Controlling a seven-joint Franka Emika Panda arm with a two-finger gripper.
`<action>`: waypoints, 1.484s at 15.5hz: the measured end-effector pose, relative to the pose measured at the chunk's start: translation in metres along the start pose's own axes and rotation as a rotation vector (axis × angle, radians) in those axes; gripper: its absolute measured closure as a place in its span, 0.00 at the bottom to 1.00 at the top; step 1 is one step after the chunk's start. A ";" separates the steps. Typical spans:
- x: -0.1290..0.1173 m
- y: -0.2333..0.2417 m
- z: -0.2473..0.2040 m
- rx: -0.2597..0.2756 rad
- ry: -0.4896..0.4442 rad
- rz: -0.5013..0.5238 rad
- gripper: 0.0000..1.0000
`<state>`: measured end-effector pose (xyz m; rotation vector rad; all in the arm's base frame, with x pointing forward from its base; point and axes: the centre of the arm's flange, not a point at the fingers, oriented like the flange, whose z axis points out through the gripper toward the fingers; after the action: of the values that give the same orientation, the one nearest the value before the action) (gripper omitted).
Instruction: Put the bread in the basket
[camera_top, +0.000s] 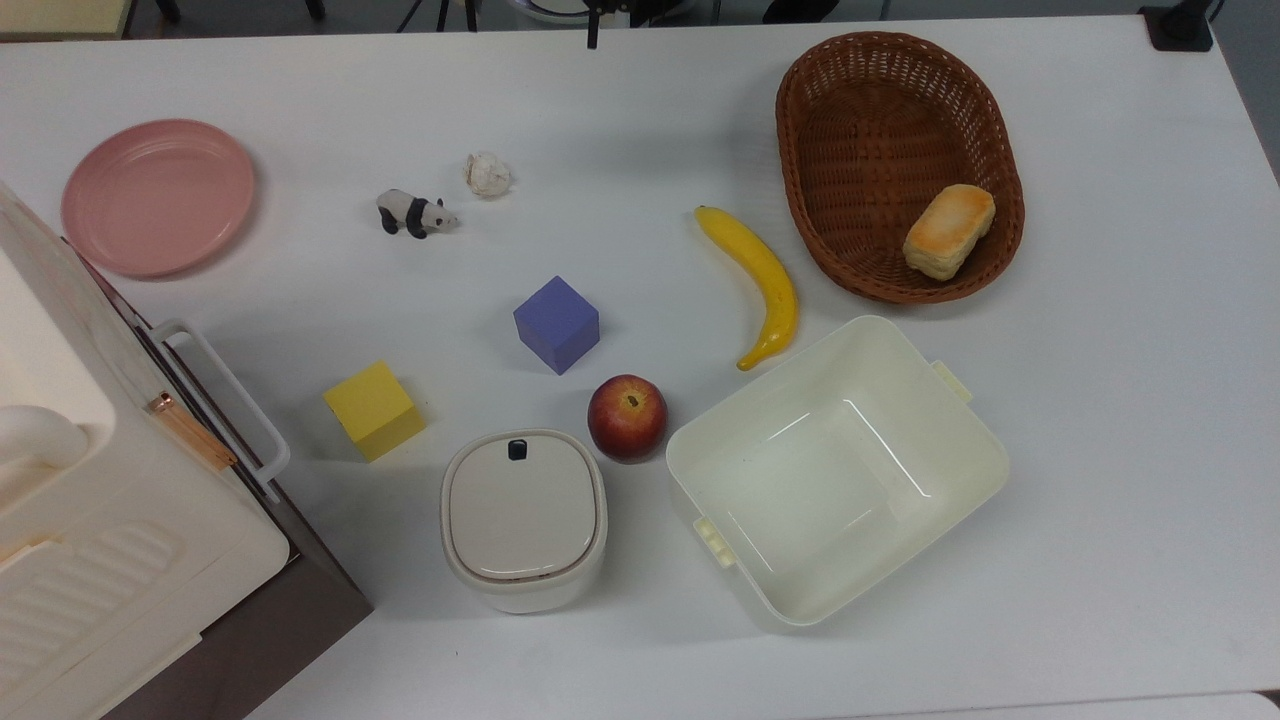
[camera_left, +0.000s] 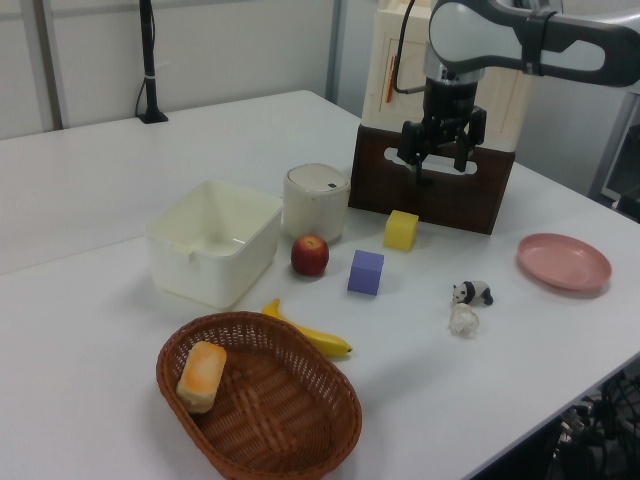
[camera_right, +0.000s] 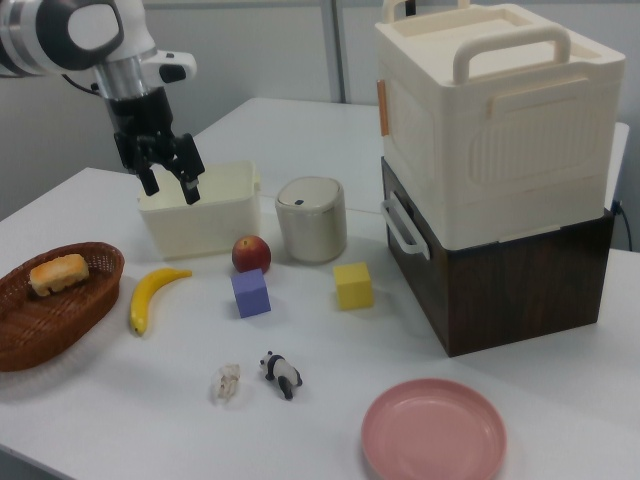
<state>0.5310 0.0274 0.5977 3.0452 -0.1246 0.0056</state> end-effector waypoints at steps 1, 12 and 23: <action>0.000 0.001 -0.005 0.000 0.001 0.005 0.00; 0.016 0.022 -0.008 0.053 -0.020 0.054 0.00; 0.014 0.020 -0.006 0.061 -0.043 0.028 0.00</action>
<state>0.5429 0.0075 0.6057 3.1051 -0.1727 -0.0553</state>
